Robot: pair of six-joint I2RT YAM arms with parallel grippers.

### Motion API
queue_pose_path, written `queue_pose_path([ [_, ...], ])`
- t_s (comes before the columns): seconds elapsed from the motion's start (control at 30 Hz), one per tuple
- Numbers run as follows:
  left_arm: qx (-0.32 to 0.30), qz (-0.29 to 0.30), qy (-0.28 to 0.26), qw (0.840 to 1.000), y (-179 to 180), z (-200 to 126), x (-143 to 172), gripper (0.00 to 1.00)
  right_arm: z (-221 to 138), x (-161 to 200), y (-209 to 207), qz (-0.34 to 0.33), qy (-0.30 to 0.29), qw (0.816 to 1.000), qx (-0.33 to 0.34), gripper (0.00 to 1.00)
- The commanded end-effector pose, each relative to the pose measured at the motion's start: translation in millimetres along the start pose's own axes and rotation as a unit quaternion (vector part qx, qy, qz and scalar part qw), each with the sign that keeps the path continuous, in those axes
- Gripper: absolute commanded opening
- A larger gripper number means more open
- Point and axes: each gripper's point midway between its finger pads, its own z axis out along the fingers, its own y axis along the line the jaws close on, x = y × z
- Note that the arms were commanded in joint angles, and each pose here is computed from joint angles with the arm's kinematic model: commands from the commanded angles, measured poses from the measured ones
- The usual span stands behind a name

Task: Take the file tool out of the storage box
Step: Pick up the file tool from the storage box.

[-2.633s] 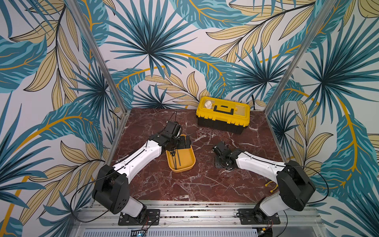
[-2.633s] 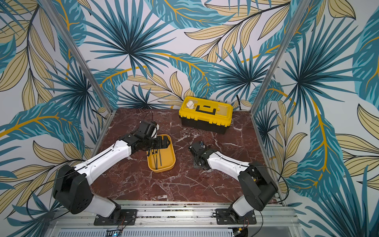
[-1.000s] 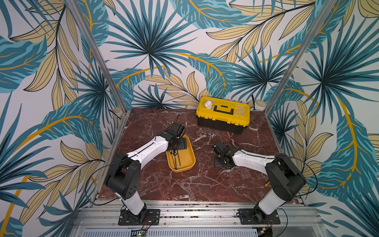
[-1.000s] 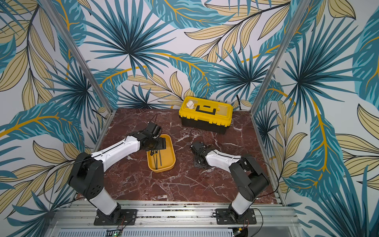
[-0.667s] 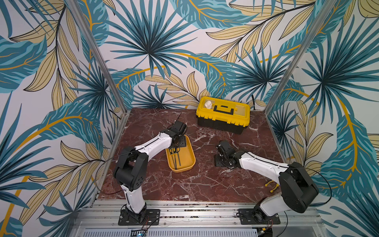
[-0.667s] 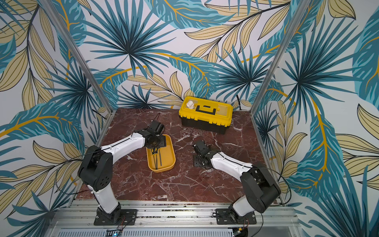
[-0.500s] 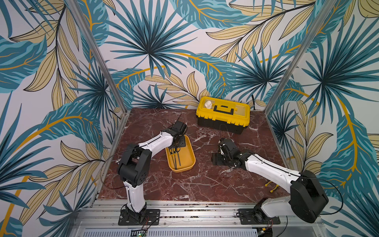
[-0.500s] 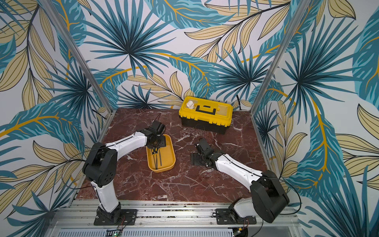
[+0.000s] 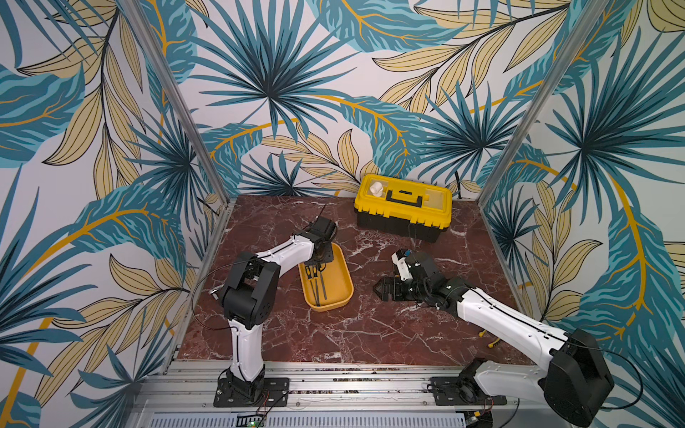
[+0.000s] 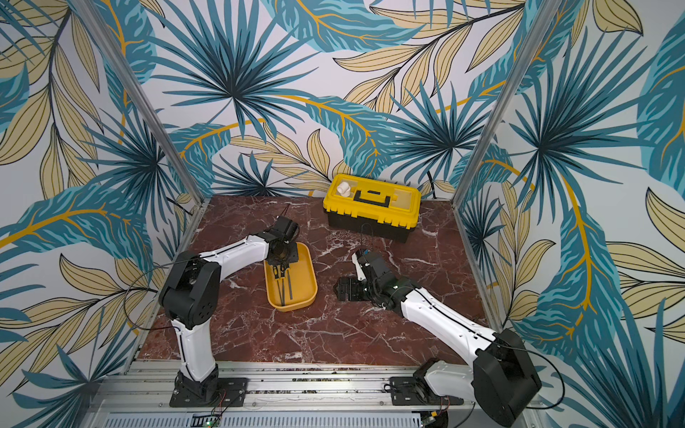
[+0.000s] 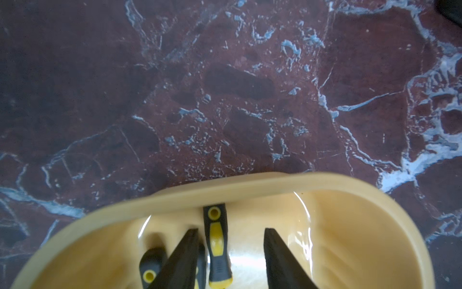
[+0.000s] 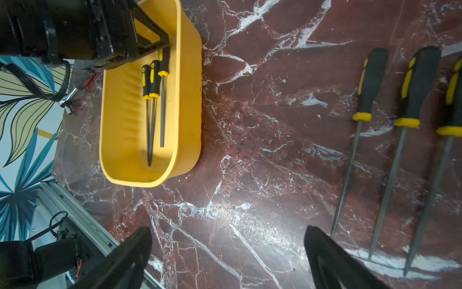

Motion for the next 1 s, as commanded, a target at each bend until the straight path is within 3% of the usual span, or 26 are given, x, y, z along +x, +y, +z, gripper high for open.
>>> queue_pose_path([
  [0.0, 0.001, -0.007, -0.022, 1.000, -4, 3, -18, 0.46, -2, 3, 4, -0.001, 0.000, 1.000, -0.012, 1.00],
  [0.47, -0.016, -0.005, -0.014, 1.000, 0, 21, -15, 0.35, -3, 6, -2, -0.003, 0.002, 1.000, 0.002, 0.99],
  [0.6, -0.017, -0.004, -0.010, 1.000, 1, 24, -13, 0.27, -3, 6, -3, -0.002, 0.002, 1.000, 0.002, 1.00],
  [0.97, 0.026, -0.006, -0.035, 0.999, -9, -2, -21, 0.13, -1, 6, -1, 0.002, 0.002, 1.000, -0.002, 0.98],
])
